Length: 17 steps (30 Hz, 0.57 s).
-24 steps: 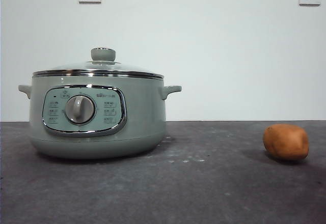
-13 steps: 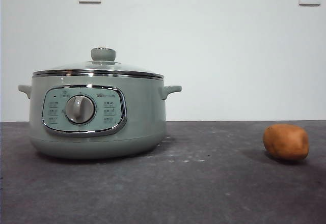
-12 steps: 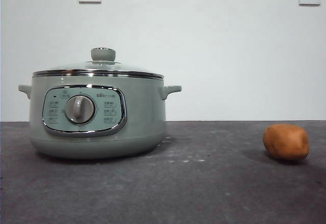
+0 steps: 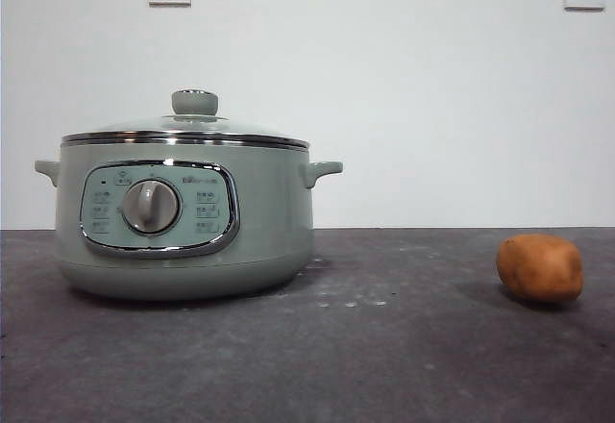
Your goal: Pick up the potato,open the lid,put the potato in the pot,close the lid
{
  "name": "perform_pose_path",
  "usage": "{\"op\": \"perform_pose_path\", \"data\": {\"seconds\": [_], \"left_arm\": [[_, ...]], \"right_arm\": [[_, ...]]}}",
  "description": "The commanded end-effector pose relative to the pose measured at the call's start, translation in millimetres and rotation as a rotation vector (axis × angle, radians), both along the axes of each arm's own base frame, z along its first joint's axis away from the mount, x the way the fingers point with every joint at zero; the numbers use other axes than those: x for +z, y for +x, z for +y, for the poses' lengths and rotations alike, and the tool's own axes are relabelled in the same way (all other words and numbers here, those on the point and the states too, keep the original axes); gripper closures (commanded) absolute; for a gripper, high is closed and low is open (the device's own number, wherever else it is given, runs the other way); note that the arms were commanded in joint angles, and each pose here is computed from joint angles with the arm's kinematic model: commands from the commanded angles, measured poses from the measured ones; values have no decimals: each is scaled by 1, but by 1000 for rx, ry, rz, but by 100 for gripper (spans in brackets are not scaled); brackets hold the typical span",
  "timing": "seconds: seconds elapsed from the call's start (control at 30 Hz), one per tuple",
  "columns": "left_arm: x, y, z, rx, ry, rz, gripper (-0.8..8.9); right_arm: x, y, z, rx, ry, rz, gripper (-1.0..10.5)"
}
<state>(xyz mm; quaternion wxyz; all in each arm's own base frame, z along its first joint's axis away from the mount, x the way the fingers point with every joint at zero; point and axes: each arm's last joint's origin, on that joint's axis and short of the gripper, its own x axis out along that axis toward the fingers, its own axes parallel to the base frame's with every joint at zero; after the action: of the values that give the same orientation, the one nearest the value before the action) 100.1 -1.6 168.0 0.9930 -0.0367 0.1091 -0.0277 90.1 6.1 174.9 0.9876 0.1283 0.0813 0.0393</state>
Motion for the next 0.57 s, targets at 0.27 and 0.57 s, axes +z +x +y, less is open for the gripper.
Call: {"op": "perform_pose_path", "data": {"seconds": [0.27, 0.57], "left_arm": [[43, 7, -4, -104, -145, 26, 333], [86, 28, -7, -187, -189, 243, 180]], "right_arm": [[36, -2, 2, 63, 116, 87, 311], [75, 18, 7, 146, 169, 324, 244]]}}
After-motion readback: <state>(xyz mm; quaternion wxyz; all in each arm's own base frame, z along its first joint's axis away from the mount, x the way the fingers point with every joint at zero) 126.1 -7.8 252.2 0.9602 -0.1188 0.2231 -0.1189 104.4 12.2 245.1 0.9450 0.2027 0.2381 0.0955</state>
